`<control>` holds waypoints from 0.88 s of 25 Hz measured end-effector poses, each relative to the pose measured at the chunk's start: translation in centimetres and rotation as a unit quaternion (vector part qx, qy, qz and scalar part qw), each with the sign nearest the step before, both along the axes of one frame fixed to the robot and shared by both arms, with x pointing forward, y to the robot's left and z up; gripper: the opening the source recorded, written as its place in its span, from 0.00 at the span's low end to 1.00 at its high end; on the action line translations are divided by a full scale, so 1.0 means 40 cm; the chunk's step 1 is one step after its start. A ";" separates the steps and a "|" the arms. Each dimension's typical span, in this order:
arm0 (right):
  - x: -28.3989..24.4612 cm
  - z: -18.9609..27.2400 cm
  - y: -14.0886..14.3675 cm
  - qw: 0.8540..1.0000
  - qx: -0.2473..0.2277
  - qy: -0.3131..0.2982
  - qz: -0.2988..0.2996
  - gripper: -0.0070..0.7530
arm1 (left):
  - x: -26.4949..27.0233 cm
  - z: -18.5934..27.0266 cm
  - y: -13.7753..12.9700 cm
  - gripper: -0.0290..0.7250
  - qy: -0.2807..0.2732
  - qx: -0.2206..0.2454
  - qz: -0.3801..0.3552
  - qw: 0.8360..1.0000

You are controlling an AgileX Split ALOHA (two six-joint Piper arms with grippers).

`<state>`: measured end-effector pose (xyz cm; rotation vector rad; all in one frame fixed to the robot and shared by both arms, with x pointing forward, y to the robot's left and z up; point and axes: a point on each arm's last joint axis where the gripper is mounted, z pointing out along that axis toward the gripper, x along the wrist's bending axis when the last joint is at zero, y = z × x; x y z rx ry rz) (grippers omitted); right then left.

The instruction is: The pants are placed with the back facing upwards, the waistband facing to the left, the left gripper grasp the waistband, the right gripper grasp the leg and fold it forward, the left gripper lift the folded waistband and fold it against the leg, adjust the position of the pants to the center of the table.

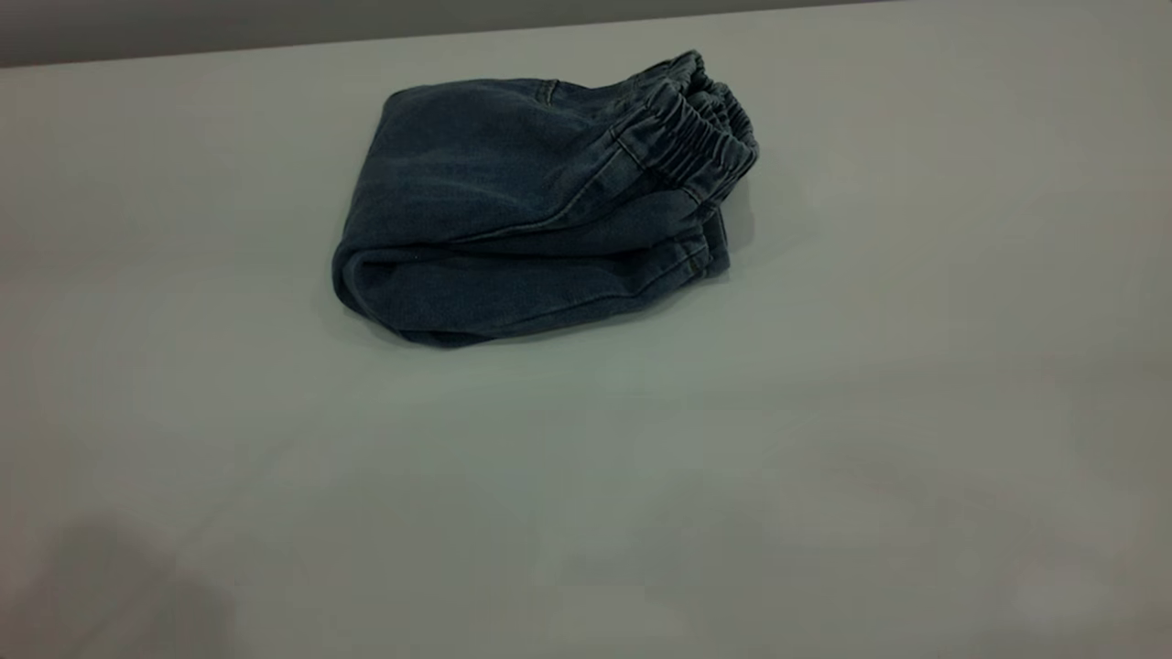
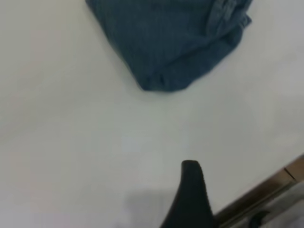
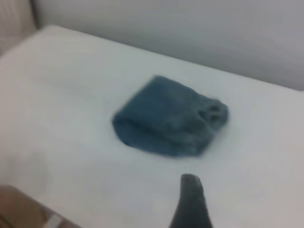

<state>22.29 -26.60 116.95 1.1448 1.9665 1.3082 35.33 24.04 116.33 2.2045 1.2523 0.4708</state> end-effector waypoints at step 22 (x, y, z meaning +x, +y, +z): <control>0.008 -0.281 -0.048 0.993 -0.042 0.013 -0.106 0.62 | -0.158 -0.189 0.074 0.72 -0.064 -0.044 -0.019 0.997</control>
